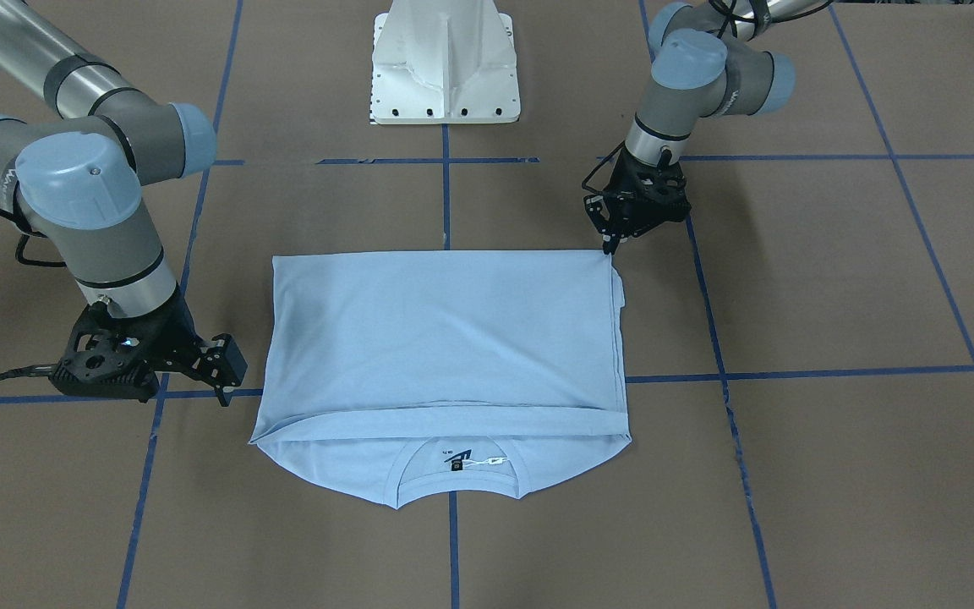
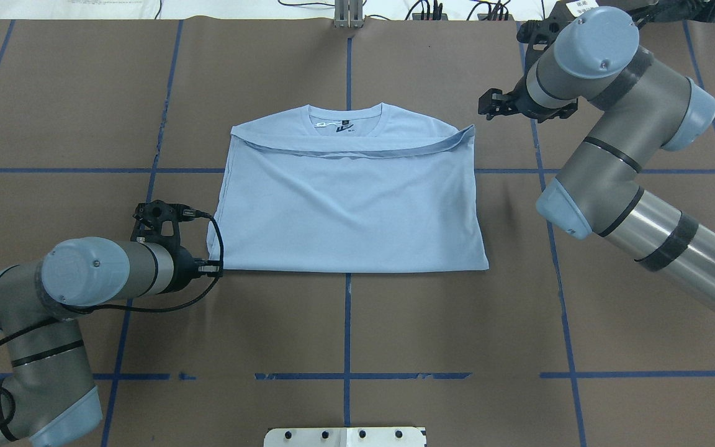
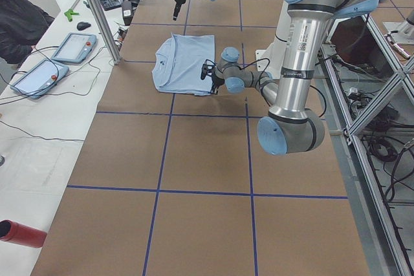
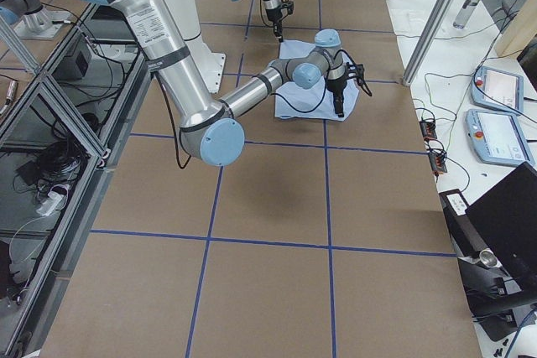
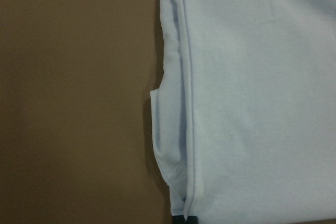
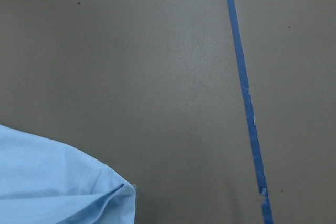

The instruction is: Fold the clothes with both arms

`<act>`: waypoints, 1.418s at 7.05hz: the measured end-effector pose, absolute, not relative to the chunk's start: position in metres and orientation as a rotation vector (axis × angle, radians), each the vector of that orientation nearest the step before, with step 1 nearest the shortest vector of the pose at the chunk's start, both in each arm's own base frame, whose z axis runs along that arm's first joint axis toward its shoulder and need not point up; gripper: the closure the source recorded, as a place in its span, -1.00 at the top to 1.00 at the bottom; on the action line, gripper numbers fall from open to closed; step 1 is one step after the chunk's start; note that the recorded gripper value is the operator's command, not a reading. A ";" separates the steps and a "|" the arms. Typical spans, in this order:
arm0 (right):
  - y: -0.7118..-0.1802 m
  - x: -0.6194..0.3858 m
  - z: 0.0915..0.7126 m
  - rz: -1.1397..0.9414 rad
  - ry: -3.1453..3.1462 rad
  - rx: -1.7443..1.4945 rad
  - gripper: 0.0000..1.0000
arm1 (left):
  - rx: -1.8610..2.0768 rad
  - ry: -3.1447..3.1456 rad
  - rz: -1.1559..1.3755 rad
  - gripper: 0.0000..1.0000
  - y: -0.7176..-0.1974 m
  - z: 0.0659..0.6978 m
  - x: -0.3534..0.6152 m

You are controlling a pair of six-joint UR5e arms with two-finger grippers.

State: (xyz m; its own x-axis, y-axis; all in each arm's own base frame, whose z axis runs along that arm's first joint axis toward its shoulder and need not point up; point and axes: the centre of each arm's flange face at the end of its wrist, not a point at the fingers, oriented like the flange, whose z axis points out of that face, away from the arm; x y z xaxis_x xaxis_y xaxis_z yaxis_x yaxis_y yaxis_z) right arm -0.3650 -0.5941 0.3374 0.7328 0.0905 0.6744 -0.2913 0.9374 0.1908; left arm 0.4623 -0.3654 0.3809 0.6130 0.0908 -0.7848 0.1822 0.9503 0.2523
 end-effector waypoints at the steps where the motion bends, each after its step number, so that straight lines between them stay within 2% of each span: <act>1: -0.594 -0.365 0.337 0.214 -0.721 0.294 1.00 | 0.368 0.883 -0.033 -1.00 -0.386 0.387 0.447; 4: -0.593 -0.366 0.333 0.218 -0.728 0.297 1.00 | 0.495 0.704 0.004 -1.00 -0.505 0.429 0.396; 7: -0.589 -0.363 0.323 0.219 -0.743 0.309 1.00 | 0.552 0.593 -0.025 -1.00 -0.649 0.443 0.393; 8: -0.587 -0.362 0.319 0.221 -0.751 0.312 1.00 | 0.580 0.579 -0.021 -1.00 -0.681 0.451 0.392; 9: -0.585 -0.364 0.316 0.220 -0.757 0.313 1.00 | 0.606 0.563 -0.004 0.44 -0.698 0.456 0.383; 10: -0.580 -0.373 0.311 0.218 -0.768 0.307 1.00 | 0.630 0.556 0.015 0.99 -0.706 0.458 0.373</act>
